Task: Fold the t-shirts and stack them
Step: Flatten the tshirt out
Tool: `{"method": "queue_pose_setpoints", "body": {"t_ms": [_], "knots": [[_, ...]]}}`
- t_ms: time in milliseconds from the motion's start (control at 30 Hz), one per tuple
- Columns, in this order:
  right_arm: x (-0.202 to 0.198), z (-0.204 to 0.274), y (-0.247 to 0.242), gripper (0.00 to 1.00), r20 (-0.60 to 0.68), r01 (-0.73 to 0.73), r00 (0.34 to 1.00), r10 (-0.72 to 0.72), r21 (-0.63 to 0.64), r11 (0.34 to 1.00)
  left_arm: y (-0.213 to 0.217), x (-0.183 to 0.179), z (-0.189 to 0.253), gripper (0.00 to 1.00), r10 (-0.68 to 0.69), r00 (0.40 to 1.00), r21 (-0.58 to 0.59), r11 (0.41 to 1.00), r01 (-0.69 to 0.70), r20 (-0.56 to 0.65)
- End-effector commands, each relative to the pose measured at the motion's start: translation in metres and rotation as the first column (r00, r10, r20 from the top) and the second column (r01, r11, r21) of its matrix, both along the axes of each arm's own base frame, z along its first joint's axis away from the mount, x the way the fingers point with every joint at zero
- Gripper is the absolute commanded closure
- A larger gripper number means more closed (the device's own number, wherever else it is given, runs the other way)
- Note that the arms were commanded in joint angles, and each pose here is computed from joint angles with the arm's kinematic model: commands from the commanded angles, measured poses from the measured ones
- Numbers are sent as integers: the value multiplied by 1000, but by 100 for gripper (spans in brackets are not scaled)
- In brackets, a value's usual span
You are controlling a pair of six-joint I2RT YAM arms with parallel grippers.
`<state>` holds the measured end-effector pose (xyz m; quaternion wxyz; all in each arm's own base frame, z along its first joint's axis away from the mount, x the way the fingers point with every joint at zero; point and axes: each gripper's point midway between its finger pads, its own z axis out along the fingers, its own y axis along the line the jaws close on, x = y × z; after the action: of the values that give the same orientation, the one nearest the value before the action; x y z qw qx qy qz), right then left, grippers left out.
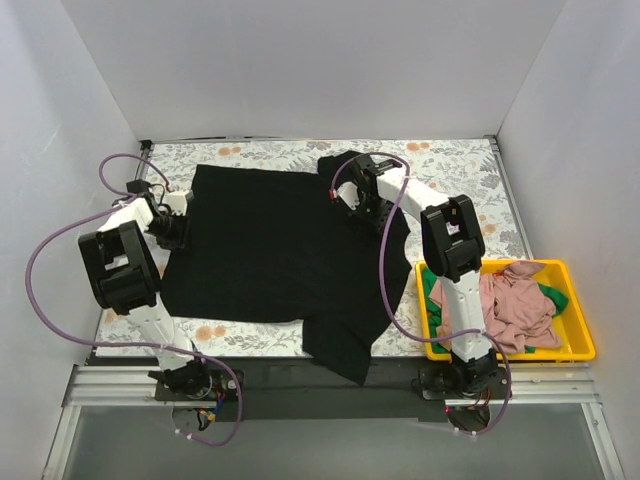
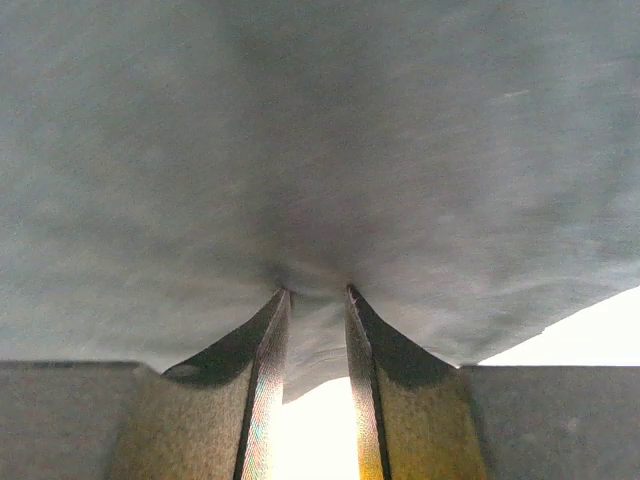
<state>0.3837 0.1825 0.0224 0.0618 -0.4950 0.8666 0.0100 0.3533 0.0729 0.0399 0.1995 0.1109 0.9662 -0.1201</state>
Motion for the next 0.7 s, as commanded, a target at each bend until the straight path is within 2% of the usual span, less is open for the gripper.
{"method": "queue_pose_setpoints", "body": {"t_ms": [0,200,267,433,467,533,567,667], "knots": [[58,1,-8,66,164,47,986,-35,-70,996,-2,15,-12,75,108,994,-38,993,-109,-22],[95,2,-1,66,258,65,965,-43,-76,995,13,22,-30,77,168,984,21,986,-167,-56],[90,-3,2,66,232,56,972,-40,-59,997,15,15,-31,78,160,985,40,987,-157,-68],[40,-5,-4,65,136,14,991,-8,-42,999,23,-24,-39,80,126,988,132,985,-113,-90],[20,-18,-11,65,83,12,996,-7,-56,998,23,-40,-46,80,130,984,133,984,-114,-120],[0,-13,-9,65,56,10,998,-9,-22,1000,24,-50,-43,80,117,987,144,984,-100,-112],[-23,-24,-14,65,-3,5,1000,-5,-24,1000,24,-60,-46,80,119,985,142,985,-100,-129],[-48,-18,-10,63,-30,-29,999,29,8,1000,21,-70,-39,80,92,988,146,986,-74,-121]]}}
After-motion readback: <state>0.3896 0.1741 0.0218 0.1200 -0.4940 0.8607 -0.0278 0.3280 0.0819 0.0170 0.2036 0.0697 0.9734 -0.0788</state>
